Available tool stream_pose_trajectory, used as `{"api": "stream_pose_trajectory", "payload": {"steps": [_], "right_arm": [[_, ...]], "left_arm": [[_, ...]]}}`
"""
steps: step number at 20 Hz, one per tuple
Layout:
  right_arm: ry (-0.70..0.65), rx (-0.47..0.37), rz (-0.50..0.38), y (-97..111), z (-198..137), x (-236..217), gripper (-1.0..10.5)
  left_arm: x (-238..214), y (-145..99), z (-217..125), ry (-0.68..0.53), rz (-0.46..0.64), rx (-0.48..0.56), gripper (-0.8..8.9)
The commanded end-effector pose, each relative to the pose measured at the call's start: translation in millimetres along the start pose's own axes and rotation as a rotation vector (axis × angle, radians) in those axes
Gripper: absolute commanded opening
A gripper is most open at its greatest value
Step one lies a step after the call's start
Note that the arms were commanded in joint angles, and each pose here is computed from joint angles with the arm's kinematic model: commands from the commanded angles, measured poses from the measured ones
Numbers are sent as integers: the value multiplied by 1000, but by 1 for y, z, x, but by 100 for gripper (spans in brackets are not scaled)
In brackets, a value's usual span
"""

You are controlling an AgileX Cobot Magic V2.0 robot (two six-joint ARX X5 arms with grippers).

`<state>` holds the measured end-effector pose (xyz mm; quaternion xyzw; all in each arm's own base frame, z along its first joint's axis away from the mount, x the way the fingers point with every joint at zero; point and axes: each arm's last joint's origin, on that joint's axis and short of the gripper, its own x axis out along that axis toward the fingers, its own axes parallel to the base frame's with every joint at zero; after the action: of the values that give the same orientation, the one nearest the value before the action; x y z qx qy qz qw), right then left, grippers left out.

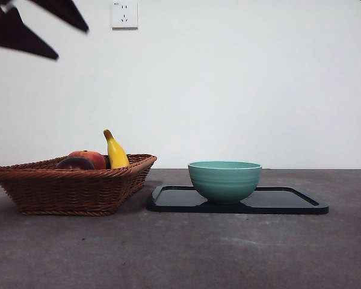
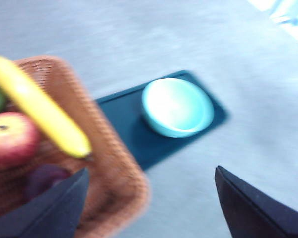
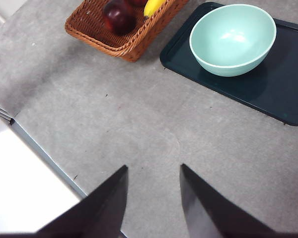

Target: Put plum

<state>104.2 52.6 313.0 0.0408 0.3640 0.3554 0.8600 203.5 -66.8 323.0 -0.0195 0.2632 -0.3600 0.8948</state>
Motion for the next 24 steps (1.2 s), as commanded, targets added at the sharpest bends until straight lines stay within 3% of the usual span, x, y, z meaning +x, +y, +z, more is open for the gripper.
{"api": "stream_pose_trajectory", "payload": {"steps": [1, 11, 20, 24], "right_arm": [[-11, 3, 7, 1, 3, -1, 168], [-11, 4, 7, 1, 3, -1, 168], [-10, 6, 7, 1, 3, -1, 168], [-33, 70, 0, 1, 5, 0, 169]], "left_arm": [[-17, -12, 1, -12, -53, -3, 404], [-62, -39, -36, 194, -127, -31, 402], [-62, -39, -35, 189, -126, -26, 402], [-62, -39, -35, 188, -126, -25, 401]]}}
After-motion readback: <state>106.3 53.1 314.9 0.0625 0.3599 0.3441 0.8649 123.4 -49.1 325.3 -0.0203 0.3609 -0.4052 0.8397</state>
